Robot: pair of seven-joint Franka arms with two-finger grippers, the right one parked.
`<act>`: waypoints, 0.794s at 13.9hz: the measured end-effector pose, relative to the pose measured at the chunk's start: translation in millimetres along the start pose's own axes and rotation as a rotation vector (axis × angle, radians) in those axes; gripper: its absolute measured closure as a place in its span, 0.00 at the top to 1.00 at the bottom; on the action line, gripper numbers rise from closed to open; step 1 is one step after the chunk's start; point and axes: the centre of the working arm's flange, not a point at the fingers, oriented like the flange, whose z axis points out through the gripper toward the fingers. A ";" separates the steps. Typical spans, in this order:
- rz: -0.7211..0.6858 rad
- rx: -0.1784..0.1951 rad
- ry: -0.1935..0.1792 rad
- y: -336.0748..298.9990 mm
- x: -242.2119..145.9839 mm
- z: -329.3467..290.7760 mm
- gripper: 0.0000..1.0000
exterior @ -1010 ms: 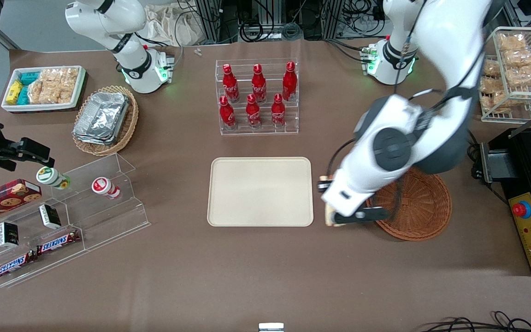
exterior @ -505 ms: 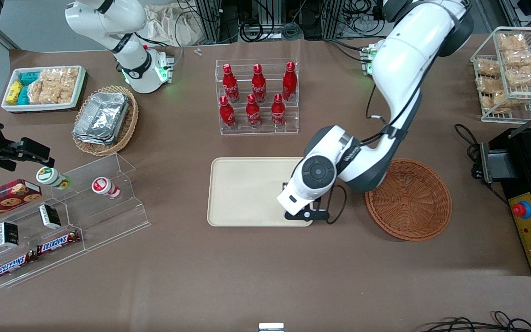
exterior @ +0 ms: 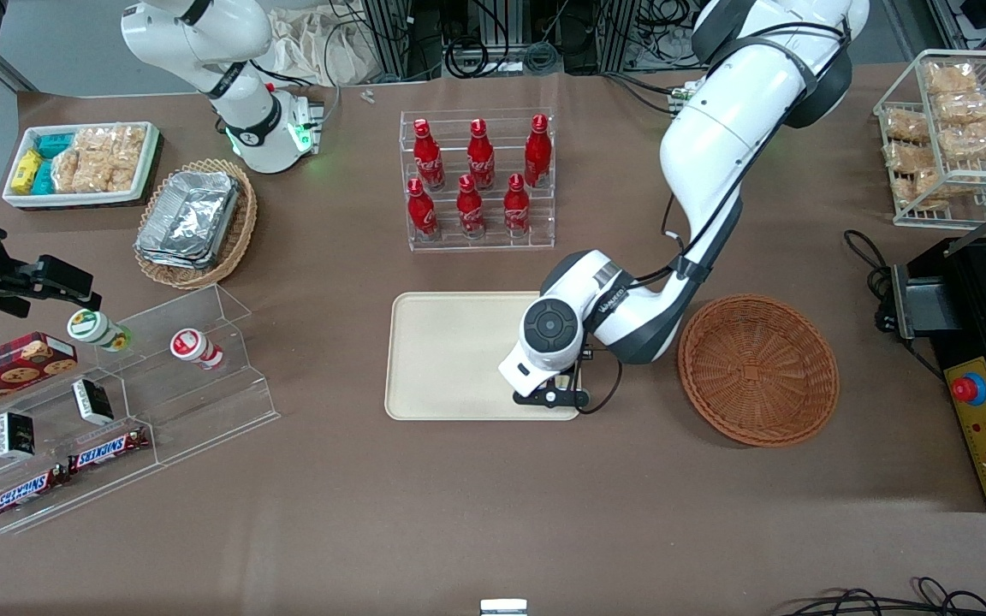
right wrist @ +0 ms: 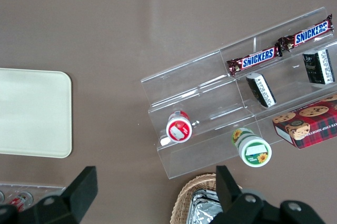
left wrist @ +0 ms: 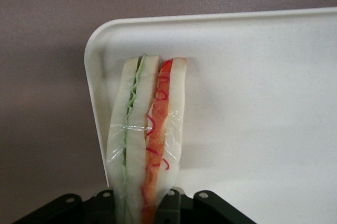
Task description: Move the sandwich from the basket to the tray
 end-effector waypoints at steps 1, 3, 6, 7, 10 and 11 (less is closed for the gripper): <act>-0.011 0.000 0.001 0.0 0.2 -0.4 0.33; -0.020 -0.001 0.003 0.5 0.3 -1.3 0.53; -0.051 -0.015 0.027 0.1 4.6 -15.3 0.82; -0.063 -0.021 0.045 -2.1 7.7 -26.3 0.93; -0.117 -0.041 0.129 -29.0 22.0 -86.4 1.00; -0.142 -0.044 0.154 -46.3 26.3 -114.4 1.00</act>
